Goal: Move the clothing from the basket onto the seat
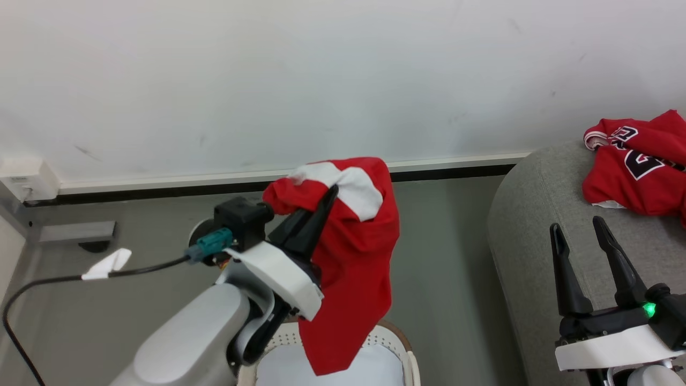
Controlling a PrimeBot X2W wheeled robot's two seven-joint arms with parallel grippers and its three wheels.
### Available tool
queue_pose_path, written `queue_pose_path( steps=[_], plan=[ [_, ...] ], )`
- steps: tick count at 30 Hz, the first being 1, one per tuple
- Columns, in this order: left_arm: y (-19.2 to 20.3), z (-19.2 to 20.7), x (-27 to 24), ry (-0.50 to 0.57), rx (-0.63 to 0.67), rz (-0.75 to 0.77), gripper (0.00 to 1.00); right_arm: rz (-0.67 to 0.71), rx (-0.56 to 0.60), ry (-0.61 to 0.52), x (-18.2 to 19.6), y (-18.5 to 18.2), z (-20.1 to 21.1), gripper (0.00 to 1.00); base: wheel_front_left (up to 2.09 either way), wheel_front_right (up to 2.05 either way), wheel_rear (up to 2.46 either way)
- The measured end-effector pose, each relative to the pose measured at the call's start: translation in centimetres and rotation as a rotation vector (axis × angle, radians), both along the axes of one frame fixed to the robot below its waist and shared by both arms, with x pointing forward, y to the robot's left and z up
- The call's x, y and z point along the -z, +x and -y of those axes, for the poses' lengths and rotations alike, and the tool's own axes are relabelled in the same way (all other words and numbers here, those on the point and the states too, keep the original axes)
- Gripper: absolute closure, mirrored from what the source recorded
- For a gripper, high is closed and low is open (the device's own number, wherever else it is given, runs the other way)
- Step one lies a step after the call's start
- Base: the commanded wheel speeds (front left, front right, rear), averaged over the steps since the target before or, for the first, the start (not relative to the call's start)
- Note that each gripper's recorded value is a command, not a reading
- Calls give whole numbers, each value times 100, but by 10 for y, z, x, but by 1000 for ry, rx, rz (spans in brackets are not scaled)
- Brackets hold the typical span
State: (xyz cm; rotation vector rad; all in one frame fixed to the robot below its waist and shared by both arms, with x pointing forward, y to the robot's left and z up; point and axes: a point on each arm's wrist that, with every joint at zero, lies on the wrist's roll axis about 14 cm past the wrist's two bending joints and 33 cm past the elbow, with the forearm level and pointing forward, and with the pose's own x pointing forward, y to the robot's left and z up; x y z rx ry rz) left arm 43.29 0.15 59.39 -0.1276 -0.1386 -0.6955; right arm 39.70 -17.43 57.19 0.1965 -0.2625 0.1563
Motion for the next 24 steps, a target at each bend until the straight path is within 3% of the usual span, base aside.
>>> queue_pose_path(
  steps=[11,24],
  plan=[
    [-9,-3,-95,-22,-4,224,100,-11,-58,19,5,-10,-22,0,0,0,0],
    [-10,-3,-96,-38,-20,218,100,-27,-169,-29,12,-16,-54,0,0,0,0]
  ],
)
